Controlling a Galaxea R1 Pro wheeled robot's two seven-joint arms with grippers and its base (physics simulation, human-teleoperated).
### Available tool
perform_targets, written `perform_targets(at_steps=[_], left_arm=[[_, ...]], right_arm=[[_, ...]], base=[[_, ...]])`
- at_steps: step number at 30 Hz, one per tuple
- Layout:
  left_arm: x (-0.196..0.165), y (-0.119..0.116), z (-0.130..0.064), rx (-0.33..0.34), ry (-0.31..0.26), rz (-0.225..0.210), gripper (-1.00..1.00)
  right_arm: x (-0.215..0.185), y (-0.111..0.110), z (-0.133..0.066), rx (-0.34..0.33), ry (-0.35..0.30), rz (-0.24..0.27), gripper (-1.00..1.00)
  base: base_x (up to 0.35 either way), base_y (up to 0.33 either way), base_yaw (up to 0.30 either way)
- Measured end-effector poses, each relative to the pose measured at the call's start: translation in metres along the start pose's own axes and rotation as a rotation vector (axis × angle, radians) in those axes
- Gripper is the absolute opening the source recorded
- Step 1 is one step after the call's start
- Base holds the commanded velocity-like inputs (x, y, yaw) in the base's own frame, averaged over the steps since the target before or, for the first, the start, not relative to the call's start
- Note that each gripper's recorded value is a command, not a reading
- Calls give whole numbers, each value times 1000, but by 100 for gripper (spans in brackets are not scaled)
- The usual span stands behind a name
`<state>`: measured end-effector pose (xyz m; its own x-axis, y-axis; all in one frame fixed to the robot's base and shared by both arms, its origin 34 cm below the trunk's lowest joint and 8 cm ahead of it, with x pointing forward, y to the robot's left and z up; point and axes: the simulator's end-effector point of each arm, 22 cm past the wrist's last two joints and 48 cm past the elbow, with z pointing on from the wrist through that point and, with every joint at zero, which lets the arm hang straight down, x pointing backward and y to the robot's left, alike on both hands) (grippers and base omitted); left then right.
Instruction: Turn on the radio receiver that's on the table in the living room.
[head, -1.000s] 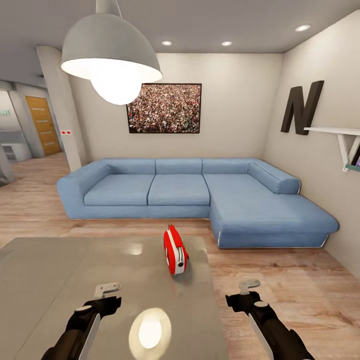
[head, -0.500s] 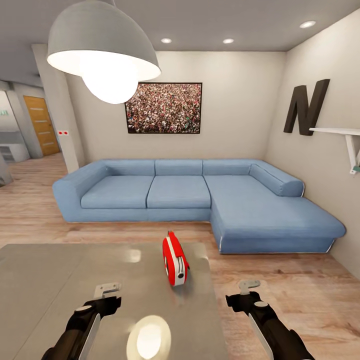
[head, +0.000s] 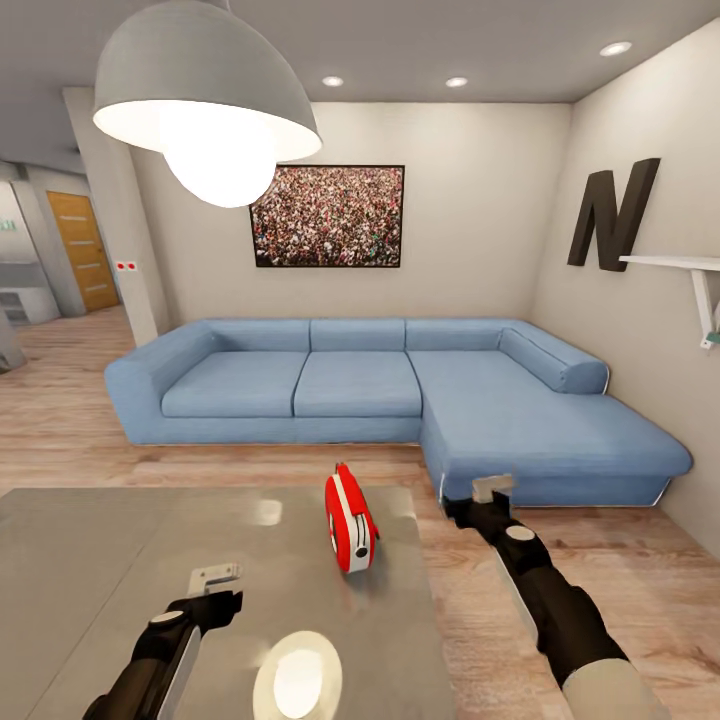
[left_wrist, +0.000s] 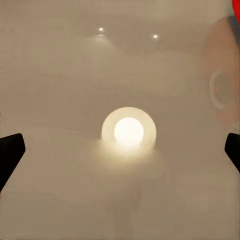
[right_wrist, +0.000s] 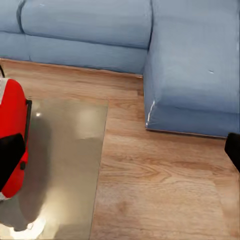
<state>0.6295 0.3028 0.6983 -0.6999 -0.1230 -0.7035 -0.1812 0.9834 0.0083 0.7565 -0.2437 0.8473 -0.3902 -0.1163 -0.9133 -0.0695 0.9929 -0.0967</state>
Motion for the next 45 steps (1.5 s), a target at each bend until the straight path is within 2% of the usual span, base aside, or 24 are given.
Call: perform_targets(at_steps=[3, 5, 10, 14, 17, 18, 21, 22, 24, 25, 26, 27, 28, 30, 34, 37, 41, 45], left_arm=[[-1, 0, 0, 0, -5, -1, 100], [-2, 1, 0, -1, -7, 0, 100], [-3, 8, 1, -11, -10, 5, 100], [3, 12, 3, -15, 2, 10, 100], [-4, 10, 3, -13, -33, 5, 100], [-11, 10, 3, -11, -65, -3, 100], [-15, 5, 4, -6, -108, -8, 100], [-6, 3, 7, -4, -97, -7, 100], [38, 3, 20, -4, -34, 1, 100], [73, 8, 28, -10, 5, 9, 100], [90, 10, 30, -13, 25, 12, 100], [118, 23, 35, -29, 13, 23, 100], [173, 29, 33, -35, 105, 31, 100], [234, 53, 21, -61, 134, 47, 100], [268, 81, 5, -90, 116, 61, 100], [284, 87, -4, -97, 131, 66, 100], [291, 77, -6, -82, 138, 58, 100], [304, 43, -11, -40, 162, 38, 100]], right_arm=[[-51, -6, 6, 6, -62, 5, 100], [-80, -10, 9, 10, -58, 8, 100], [-118, -5, 14, 0, 68, 17, 100], [-115, 3, 25, -11, 169, 17, 100], [-102, 8, 37, -19, 248, 16, 100], [-96, 11, 41, -23, 279, 14, 100], [-89, 12, 46, -24, 325, 11, 100], [-87, 12, 47, -24, 333, 10, 100], [-86, 10, 48, -21, 341, 7, 100], [-88, 7, 49, -17, 331, 5, 100], [-90, 7, 49, -16, 325, 5, 100], [-95, 5, 51, -14, 300, 4, 100], [-96, 5, 51, -14, 296, 4, 100], [-98, 5, 52, -15, 285, 5, 100], [-99, 5, 52, -15, 281, 6, 100], [-100, 5, 52, -15, 280, 5, 100], [-100, 5, 52, -15, 279, 4, 100], [-100, 5, 52, -15, 278, 3, 100]], base=[[0, 0, 0], [0, 0, 0], [0, 0, 0], [0, 0, 0], [0, 0, 0], [0, 0, 0], [0, 0, 0], [0, 0, 0], [0, 0, 0], [0, 0, 0], [0, 0, 0], [0, 0, 0], [0, 0, 0], [0, 0, 0], [0, 0, 0], [0, 0, 0], [0, 0, 0], [0, 0, 0]])
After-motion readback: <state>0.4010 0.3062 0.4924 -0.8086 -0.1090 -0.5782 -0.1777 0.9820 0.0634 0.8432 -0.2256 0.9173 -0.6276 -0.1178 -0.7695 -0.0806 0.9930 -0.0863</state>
